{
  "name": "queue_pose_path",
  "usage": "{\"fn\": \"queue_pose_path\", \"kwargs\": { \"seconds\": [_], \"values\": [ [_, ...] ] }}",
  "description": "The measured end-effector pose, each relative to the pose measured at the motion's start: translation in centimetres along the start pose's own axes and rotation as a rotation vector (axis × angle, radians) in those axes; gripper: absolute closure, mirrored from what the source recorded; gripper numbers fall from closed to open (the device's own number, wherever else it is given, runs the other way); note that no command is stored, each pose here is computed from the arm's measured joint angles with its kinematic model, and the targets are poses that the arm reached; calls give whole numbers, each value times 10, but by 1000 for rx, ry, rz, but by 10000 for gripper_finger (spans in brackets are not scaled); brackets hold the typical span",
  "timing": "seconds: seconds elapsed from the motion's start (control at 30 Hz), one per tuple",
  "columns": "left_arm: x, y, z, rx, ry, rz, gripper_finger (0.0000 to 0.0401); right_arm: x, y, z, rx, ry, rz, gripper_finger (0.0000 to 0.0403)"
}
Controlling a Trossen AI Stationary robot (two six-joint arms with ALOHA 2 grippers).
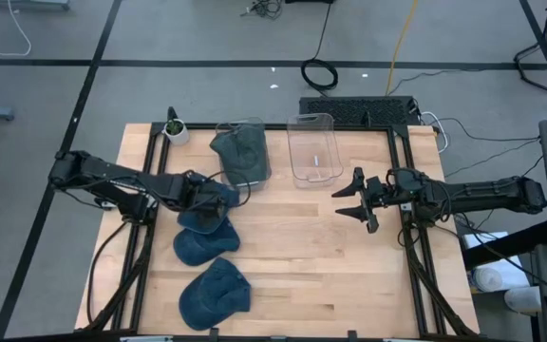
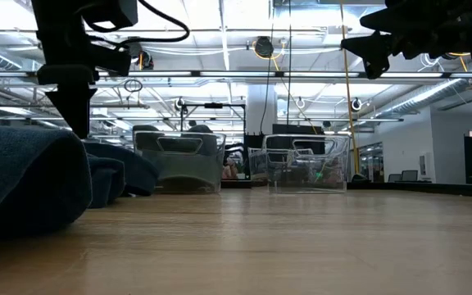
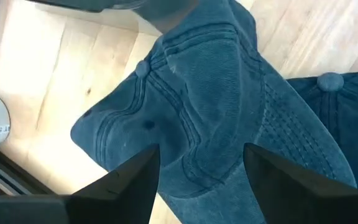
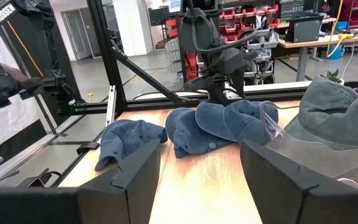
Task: Pick & Place hat
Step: Put the top blue cap into the right transparent bin
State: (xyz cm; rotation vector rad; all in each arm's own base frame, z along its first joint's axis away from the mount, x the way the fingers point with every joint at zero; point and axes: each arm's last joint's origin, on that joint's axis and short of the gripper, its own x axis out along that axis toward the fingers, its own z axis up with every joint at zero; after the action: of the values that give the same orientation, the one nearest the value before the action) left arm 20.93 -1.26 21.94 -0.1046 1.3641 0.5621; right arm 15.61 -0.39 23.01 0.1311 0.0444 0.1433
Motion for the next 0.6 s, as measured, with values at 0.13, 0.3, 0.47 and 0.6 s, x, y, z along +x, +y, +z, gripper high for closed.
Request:
{"fn": "queue_pose_path", "kwargs": {
  "seconds": [0.13, 0.3, 0.47, 0.6],
  "values": [
    [2, 4, 2, -128, 23, -25, 160, 0, 0, 0, 0, 0, 1, 193],
    [7, 8, 7, -425, 69, -109, 160, 0, 0, 0, 0, 0, 1, 193],
    [16, 11, 3, -624, 144, -131, 160, 0, 0, 0, 0, 1, 1, 193],
    [28, 16, -4, -703, 185, -87, 160, 0, 0, 0, 0, 1, 1, 193]
  ]
}}
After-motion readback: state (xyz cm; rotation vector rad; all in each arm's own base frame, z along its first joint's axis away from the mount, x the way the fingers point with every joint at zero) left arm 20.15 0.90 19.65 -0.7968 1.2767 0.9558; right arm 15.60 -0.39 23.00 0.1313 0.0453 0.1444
